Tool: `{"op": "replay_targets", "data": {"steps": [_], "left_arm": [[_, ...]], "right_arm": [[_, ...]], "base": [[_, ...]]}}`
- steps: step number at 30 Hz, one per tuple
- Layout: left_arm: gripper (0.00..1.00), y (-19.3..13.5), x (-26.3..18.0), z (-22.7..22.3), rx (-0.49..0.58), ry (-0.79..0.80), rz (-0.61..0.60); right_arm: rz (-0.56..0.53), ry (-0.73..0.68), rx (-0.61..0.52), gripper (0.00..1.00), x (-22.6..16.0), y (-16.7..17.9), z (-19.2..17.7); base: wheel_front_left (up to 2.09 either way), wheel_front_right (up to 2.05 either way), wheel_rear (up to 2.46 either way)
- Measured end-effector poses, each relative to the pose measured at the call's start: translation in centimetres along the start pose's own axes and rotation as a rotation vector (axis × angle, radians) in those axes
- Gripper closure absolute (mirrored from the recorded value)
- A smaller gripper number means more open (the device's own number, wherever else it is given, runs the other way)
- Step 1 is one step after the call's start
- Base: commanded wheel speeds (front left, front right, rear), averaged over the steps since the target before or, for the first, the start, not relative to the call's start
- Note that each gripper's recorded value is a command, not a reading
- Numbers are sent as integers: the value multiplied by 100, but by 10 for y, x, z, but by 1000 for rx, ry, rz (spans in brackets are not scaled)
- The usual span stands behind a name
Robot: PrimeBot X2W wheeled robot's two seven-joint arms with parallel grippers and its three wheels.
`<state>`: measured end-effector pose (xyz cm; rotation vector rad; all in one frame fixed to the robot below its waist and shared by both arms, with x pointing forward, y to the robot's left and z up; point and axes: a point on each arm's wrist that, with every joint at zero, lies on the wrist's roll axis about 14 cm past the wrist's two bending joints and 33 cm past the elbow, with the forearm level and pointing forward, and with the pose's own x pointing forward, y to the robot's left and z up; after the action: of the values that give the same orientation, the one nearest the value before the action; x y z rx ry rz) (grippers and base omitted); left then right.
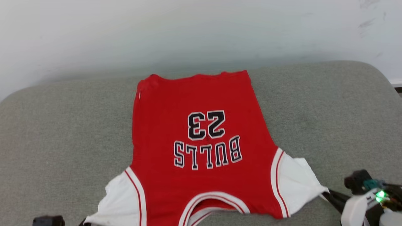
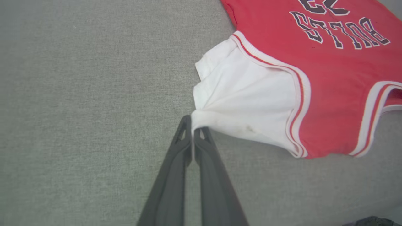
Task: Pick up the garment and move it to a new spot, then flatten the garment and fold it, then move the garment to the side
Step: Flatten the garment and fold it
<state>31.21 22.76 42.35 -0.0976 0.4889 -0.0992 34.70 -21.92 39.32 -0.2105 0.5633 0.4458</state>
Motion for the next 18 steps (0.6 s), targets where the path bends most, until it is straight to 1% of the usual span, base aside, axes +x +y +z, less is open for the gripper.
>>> {"op": "replay_targets", "data": {"steps": [4,8,12,13,14,16,18], "left_arm": [[100,1,-17,-14,-29,22,29],[100,0,-28,-22,-35,31,36],[100,-4,-27,-15,-22,1,29],[100,-5,-26,-12,-18,-8,28],[100,-5,-24,-9,-13,-17,28],[100,-8,-21,-6,-1,-27,19],[100,-11,-16,1,8,-47,8]], "right_arm": [[4,38,49,100,-14,6,-21],[39,100,69,100,-22,20,-40],[43,117,76,100,-21,20,-37],[40,112,74,79,-20,18,-33],[37,106,78,62,-18,16,-28],[22,89,89,0,-14,9,-17],[-3,59,87,0,-11,-6,2]], "base": [[0,0,0],[0,0,0],[0,0,0],[0,0,0],[0,0,0],[0,0,0],[0,0,0]]}}
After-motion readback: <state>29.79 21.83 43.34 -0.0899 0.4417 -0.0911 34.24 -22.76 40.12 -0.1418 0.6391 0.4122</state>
